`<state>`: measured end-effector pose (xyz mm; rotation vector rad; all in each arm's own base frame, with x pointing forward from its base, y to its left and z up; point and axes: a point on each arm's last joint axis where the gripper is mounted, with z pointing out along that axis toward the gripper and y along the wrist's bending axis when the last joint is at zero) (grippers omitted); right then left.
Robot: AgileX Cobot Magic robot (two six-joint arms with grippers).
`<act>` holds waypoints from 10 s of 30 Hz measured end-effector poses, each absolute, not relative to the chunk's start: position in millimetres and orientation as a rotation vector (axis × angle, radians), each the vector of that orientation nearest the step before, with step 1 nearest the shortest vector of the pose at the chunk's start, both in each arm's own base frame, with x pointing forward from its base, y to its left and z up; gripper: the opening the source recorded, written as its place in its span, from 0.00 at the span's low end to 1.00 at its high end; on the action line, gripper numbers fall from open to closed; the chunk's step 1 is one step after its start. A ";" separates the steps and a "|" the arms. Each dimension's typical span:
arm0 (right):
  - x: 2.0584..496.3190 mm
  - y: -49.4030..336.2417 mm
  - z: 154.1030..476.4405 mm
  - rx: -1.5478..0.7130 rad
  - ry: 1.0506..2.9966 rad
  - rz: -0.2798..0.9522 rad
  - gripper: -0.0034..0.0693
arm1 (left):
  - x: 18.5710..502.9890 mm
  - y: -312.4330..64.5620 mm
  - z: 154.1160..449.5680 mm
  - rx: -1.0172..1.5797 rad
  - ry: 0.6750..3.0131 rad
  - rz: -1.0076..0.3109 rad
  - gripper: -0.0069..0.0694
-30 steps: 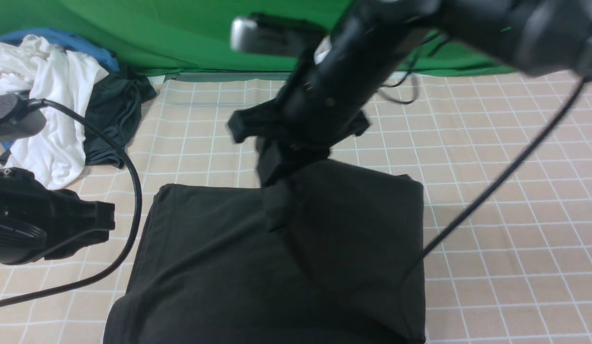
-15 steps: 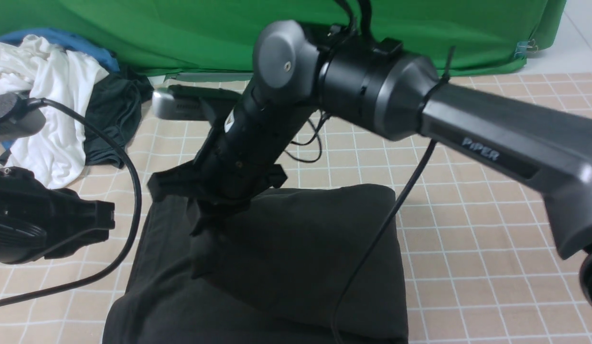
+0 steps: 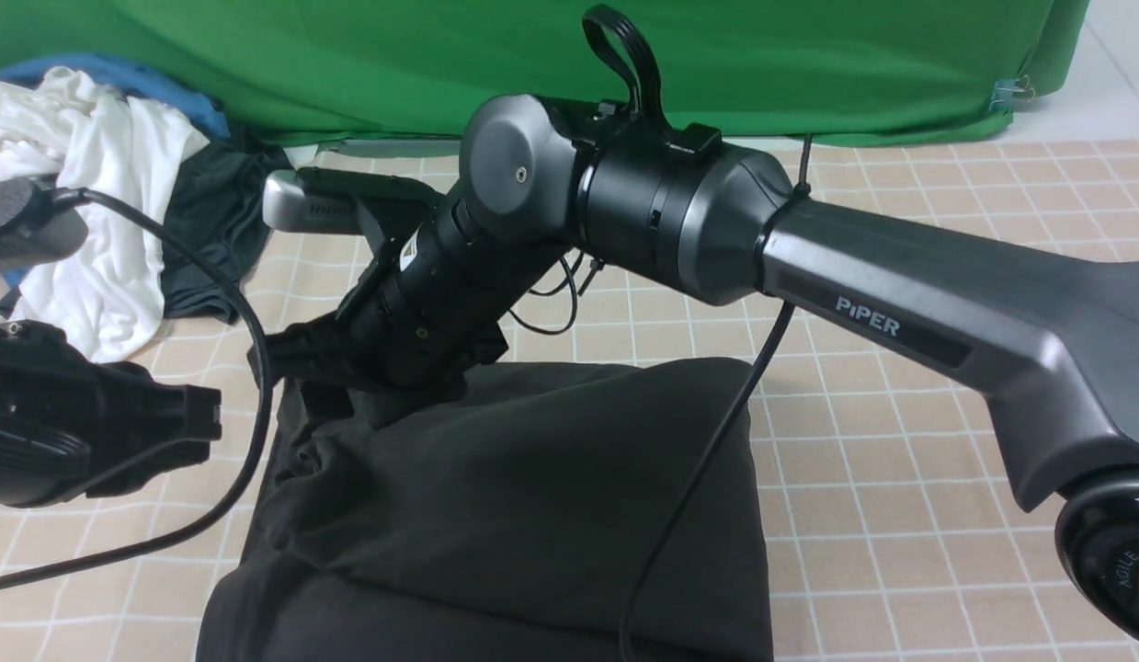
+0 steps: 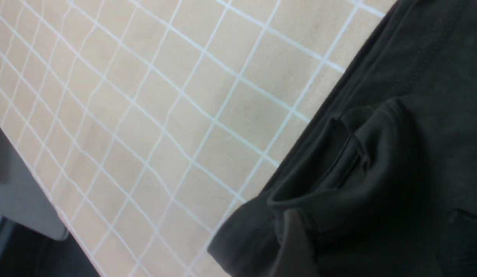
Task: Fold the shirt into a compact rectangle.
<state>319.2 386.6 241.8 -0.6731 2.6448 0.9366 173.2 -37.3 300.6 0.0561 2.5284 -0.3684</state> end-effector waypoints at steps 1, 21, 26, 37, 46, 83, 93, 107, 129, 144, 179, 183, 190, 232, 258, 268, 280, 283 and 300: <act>319.6 385.4 241.8 -0.695 2.641 0.929 0.75 | 173.3 -37.3 300.6 0.056 2.528 -0.368 0.11; 321.9 220.6 343.6 -0.742 2.655 0.368 0.10 | 240.8 -94.9 212.4 0.153 2.763 -0.591 0.11; 298.8 221.9 287.4 -0.821 2.811 0.358 0.10 | 249.2 -89.1 181.9 0.062 2.900 -0.445 0.11; 264.8 207.6 190.5 -0.768 2.960 0.342 0.10 | 241.0 -77.8 175.9 -0.055 3.036 -0.270 0.11; 254.7 199.8 163.5 -0.803 3.008 0.307 0.10 | 237.7 -72.2 179.0 -0.089 3.054 -0.187 0.11; 254.9 169.3 264.6 -0.641 2.661 0.211 0.10 | 223.3 -58.7 234.4 -0.029 2.794 -0.125 0.11; 330.0 161.4 261.9 -0.482 2.653 0.193 0.50 | 180.3 -52.1 286.6 -0.019 2.626 -0.251 0.11; 375.4 193.8 182.3 -0.523 2.854 0.278 0.89 | 163.1 -47.9 298.3 0.000 2.597 -0.260 0.11; 434.8 151.1 216.1 -0.322 2.640 0.297 0.22 | 163.5 -49.8 299.0 -0.013 2.589 -0.292 0.11; 429.4 113.2 257.1 -0.476 2.709 0.162 0.43 | 165.0 -50.1 300.0 -0.014 2.569 -0.297 0.11; 35.4 8.4 330.7 -0.173 1.170 0.159 0.10 | 170.2 -50.9 304.8 0.128 2.471 -0.264 0.11; 24.7 5.7 327.7 -0.161 1.100 0.161 0.14 | 158.4 -47.6 310.7 0.151 2.402 -0.266 0.11; 24.2 5.5 326.8 -0.160 1.096 0.161 0.22 | 119.6 -36.6 306.9 0.139 2.194 -0.293 0.11; 24.2 5.5 326.7 -0.160 1.097 0.161 0.32 | 60.9 -1.9 220.9 0.104 1.577 0.056 0.11; 24.1 5.5 327.0 -0.159 1.093 0.161 0.35 | 55.7 -1.8 189.7 0.119 1.720 0.061 0.12; 26.6 6.1 320.1 -0.202 1.133 0.098 0.36 | 55.7 -1.8 189.7 0.119 1.720 0.061 0.12; 56.3 -0.4 194.8 -0.145 1.675 -0.151 0.37 | 55.7 -1.8 189.6 0.120 1.721 0.062 0.12; 55.7 -1.0 187.7 -0.141 1.738 -0.156 0.37 | 55.7 -1.8 189.5 0.121 1.722 0.062 0.12; 55.3 -1.0 186.5 -0.141 1.751 -0.155 0.37 | 55.7 -1.8 189.5 0.127 1.722 0.067 0.12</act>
